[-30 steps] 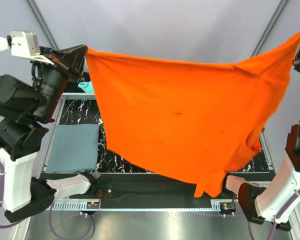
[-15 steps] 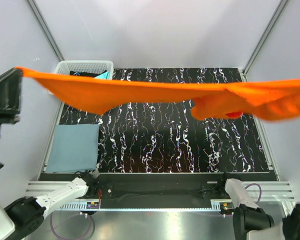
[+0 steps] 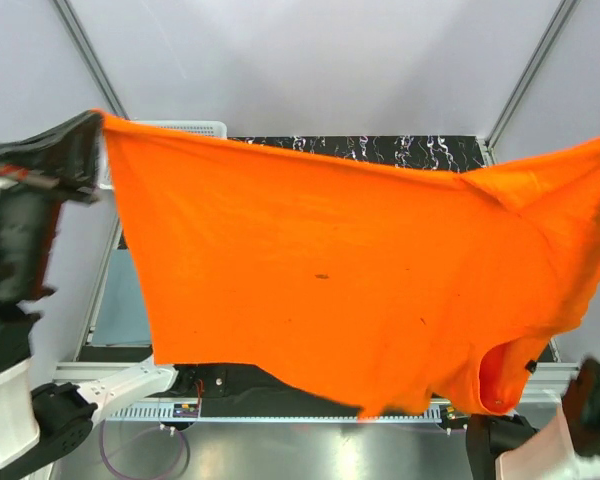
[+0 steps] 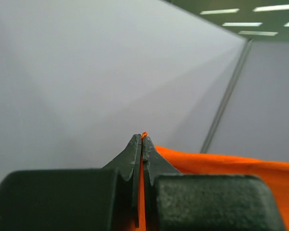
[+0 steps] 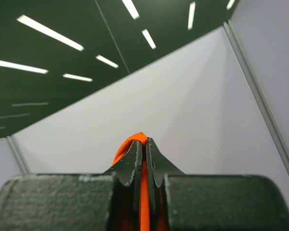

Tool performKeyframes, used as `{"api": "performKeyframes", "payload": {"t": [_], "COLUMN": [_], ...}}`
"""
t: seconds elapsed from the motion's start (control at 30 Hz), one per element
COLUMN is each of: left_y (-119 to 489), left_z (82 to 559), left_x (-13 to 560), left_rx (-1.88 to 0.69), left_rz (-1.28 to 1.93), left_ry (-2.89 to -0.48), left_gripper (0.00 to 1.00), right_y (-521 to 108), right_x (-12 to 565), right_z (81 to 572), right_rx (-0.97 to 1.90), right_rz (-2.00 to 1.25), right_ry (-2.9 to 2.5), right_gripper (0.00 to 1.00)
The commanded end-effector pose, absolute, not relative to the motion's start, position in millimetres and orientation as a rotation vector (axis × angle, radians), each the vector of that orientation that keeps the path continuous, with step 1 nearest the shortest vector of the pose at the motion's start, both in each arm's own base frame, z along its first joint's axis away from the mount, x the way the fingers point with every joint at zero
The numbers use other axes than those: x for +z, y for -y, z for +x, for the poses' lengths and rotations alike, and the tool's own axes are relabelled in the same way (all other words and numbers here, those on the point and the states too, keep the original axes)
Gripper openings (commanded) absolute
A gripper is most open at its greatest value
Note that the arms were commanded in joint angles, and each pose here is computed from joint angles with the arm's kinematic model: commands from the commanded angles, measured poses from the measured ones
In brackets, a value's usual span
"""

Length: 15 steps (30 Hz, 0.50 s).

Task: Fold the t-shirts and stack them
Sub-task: Flatten the tshirt out

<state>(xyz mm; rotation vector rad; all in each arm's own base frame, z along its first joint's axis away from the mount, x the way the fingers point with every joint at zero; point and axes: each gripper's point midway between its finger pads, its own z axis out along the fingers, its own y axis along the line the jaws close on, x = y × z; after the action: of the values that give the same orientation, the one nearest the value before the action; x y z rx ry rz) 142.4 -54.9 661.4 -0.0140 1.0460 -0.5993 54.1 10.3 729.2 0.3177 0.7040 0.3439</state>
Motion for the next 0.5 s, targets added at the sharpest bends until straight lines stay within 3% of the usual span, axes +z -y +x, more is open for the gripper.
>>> {"api": "performKeyframes", "payload": {"t": [0.0, 0.13, 0.47], "left_y": [72.5, 94.4, 126.5], "left_z": [214.0, 291.7, 466.3], "left_x": [622.4, 546.1, 337.1], "left_rx": [-0.350, -0.112, 0.073], "left_rz": [-0.009, 0.011, 0.088], "left_ry": [-1.197, -1.365, -1.665], "left_gripper": [0.00, 0.00, 0.00], "right_y": [14.8, 24.0, 62.2], "right_x": [686.0, 616.0, 399.5], "right_z": [162.7, 242.2, 425.9], "right_rx": [0.341, 0.379, 0.380], "right_rz": [0.403, 0.449, 0.627], "right_ry": [-0.897, -1.071, -1.470], "right_gripper": [0.00, 0.00, 0.00]}}
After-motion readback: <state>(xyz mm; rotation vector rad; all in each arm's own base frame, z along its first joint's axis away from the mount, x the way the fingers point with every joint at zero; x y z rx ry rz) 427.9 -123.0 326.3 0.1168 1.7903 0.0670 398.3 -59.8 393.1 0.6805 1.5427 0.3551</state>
